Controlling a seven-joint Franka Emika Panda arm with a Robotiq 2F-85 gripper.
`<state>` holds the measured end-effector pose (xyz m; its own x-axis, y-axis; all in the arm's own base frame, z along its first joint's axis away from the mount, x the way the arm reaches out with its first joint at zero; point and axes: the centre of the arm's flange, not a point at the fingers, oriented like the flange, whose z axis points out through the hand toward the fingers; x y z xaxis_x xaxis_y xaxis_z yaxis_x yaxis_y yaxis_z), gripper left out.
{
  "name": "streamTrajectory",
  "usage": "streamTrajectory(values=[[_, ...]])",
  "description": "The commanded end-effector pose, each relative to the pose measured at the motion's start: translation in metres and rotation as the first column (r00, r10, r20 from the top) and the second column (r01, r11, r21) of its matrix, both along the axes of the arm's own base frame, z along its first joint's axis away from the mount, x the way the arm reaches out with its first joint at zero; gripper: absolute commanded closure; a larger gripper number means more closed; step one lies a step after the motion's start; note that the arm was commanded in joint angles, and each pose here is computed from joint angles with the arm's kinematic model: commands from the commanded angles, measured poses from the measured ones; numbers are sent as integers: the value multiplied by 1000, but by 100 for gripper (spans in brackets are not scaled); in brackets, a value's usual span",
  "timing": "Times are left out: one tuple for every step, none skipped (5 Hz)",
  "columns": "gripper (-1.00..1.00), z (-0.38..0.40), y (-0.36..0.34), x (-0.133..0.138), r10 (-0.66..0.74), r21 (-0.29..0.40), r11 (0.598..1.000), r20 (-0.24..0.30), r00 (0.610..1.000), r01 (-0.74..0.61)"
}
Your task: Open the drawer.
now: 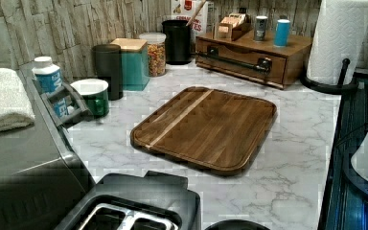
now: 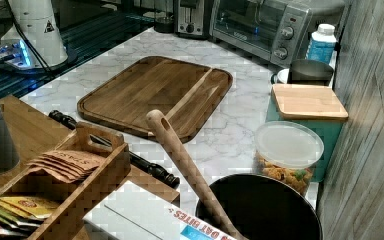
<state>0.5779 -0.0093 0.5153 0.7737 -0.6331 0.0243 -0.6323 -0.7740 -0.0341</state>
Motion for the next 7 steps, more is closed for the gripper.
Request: streamTrajectory(values=[[-100, -14, -129, -25, 165, -75, 984, 14, 986, -164], [-100, -29, -161, -35, 203, -100, 975, 51, 978, -197], [-100, -37, -181, -32, 232, -129, 965, 7, 973, -229], [-100, -50, -203, -34, 282, -157, 949, 28, 959, -274], [-100, -61, -221, -31, 326, -170, 932, 10, 945, -320], [-100, -68, -222, -28, 373, -214, 905, -14, 928, -367], [-100, -77, -217, -23, 392, -234, 890, -44, 919, -391]])
